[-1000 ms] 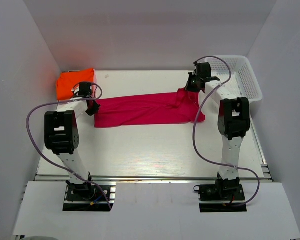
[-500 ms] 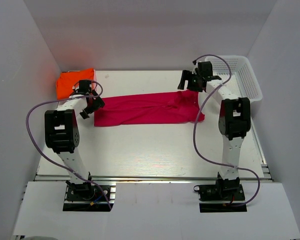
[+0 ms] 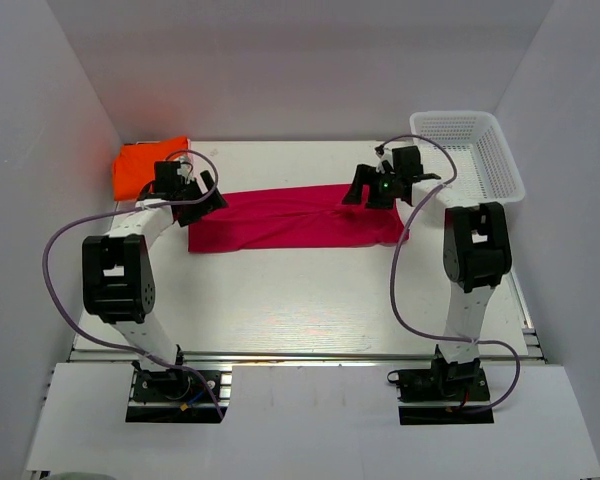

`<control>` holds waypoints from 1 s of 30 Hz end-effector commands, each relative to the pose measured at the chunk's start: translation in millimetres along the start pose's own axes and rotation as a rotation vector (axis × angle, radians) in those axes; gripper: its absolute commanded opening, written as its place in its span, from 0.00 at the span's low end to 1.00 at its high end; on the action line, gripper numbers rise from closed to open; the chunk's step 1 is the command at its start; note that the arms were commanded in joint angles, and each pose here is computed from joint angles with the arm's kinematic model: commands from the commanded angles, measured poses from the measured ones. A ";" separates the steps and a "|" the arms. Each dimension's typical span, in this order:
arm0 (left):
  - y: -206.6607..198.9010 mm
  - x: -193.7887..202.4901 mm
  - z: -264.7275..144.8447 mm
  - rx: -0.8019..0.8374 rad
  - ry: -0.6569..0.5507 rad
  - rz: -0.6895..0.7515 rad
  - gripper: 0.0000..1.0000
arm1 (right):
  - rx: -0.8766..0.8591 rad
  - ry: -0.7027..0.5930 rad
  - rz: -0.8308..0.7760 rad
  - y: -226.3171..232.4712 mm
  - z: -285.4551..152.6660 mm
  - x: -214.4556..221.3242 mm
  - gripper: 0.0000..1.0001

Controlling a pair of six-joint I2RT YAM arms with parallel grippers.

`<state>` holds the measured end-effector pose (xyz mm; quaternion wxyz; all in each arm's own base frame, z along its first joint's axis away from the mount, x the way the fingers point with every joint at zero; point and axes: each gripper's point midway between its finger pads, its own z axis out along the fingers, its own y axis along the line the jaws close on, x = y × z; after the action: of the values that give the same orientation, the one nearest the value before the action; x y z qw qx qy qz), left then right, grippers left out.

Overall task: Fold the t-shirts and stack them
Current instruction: Fold the other side of the tshirt into a rectangle, then rotate the tshirt 90 degrees

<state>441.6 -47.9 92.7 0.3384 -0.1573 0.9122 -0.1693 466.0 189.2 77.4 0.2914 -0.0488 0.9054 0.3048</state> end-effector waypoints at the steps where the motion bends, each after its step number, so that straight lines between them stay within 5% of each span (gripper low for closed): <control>1: -30.1 5.1 3.5 0.187 0.018 0.068 1.00 | -0.075 -0.013 -0.016 13.1 15.1 -8.6 0.90; 18: 11.2 56.3 39.2 0.064 0.164 0.016 1.00 | -0.179 -0.010 0.069 30.0 57.2 -13.8 0.90; 30: 27.0 66.1 29.1 -0.024 0.180 0.010 1.00 | -0.328 -0.294 0.191 86.9 72.4 -109.3 0.90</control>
<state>432.5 -67.2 36.6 0.2849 -0.1296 0.9269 -0.2070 534.7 281.3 84.0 0.3126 0.0151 0.8361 0.4505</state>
